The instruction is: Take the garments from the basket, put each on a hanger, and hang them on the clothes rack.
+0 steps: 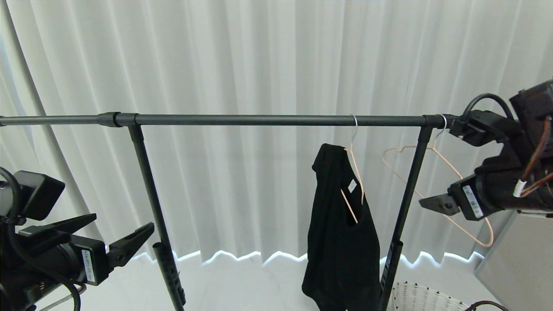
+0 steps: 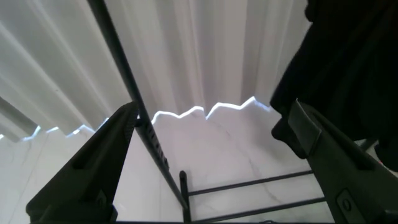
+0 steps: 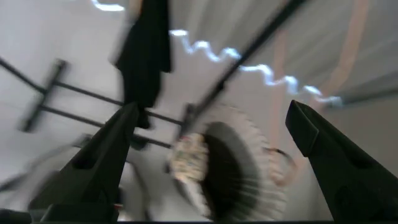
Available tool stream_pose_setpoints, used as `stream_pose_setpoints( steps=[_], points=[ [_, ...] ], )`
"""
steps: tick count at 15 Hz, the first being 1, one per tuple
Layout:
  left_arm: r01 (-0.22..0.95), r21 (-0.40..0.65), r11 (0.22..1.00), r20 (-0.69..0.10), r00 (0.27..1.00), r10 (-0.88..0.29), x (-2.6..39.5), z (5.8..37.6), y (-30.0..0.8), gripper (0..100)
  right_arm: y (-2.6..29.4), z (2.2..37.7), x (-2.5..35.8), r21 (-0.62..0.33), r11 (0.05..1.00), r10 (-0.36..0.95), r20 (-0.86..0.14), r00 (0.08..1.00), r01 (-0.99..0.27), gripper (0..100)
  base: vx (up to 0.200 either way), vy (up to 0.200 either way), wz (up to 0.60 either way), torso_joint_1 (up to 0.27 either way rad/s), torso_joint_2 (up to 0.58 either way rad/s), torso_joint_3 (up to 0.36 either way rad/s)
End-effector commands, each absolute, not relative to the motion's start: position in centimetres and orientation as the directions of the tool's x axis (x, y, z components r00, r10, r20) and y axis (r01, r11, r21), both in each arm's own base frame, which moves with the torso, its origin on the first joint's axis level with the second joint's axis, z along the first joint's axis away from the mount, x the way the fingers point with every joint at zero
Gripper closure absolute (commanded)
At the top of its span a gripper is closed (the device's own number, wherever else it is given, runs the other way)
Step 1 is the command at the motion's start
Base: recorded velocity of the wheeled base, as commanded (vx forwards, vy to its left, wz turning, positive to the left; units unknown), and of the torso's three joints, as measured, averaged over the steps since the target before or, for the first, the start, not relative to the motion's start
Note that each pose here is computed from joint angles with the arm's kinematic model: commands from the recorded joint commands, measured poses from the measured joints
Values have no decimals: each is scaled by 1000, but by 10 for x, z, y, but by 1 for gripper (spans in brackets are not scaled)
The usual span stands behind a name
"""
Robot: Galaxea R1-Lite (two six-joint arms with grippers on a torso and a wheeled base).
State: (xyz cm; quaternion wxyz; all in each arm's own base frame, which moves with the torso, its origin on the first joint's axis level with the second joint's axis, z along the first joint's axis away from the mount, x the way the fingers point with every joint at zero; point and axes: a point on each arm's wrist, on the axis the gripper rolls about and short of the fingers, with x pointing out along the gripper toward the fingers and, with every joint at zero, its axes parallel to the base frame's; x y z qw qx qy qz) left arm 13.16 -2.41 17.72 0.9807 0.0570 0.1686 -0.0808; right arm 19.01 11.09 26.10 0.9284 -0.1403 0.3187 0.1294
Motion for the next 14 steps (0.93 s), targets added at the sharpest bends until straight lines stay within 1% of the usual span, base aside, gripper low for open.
stream_pose_setpoints(
  steps=[1,5,10,14],
  points=[
    [152,85,985,-344,932,-114,133,177,-21,0,92,268,168,-209,929,132,-584,801,-305,0,0,0,0,0,0,0],
    [123,86,989,-350,933,-85,133,175,-17,0,90,266,169,-218,935,107,-579,808,-280,0,0,0,0,0,0,0],
    [117,89,989,-355,932,-78,131,172,-15,0,89,260,168,-224,935,97,-584,806,-275,0,-200,0,0,8,3,0],
    [117,91,989,-355,932,-78,131,172,-15,0,89,257,169,-224,940,95,-554,827,-258,0,-200,0,0,-1,-1,6]
  ],
)
